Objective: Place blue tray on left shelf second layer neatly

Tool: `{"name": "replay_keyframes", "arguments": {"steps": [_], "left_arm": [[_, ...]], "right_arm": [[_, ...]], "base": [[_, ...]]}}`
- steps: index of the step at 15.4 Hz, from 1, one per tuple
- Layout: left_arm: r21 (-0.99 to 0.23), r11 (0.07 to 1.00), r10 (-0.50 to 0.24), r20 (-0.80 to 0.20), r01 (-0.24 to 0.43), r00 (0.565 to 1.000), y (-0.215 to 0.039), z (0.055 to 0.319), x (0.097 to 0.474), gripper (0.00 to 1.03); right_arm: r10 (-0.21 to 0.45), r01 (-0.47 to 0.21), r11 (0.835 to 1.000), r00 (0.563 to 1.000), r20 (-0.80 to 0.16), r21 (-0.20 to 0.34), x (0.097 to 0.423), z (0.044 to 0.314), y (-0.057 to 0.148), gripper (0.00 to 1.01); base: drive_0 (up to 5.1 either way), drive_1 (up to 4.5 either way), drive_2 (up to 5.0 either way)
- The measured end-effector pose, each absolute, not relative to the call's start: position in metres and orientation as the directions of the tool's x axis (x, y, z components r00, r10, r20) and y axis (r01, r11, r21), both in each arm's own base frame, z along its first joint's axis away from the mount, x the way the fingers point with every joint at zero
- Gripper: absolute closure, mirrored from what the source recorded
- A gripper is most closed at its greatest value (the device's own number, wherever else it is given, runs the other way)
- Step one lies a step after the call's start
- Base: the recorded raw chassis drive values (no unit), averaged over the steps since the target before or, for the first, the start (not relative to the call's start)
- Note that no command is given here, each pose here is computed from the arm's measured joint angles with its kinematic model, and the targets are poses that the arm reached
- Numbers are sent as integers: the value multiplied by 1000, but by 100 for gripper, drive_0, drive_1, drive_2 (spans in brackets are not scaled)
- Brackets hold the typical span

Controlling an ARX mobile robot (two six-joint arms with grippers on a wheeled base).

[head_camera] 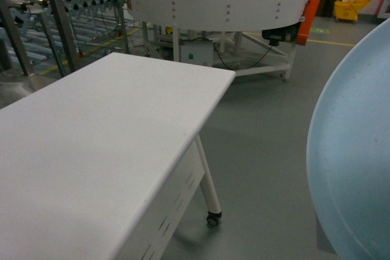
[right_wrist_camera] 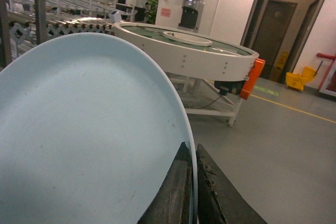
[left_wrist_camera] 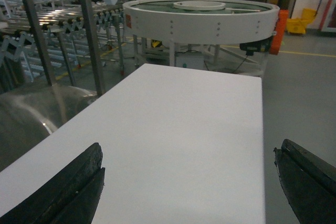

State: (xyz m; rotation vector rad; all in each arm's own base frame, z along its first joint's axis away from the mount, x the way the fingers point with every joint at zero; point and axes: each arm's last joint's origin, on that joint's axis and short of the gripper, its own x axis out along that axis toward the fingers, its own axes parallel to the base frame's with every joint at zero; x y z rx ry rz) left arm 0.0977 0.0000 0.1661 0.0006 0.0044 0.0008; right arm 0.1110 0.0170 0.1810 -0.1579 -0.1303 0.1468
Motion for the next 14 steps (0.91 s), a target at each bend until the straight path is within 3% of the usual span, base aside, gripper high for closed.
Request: {"name": "replay_keyframes", "arguments": {"steps": [14], "left_arm": [[1,1000,0,-4,0,1000,0,166,98,5]], "right_arm": [[156,-135,977,981,117,-166,111,181,17,99]], "base": [[-150,-150,-150]]}}
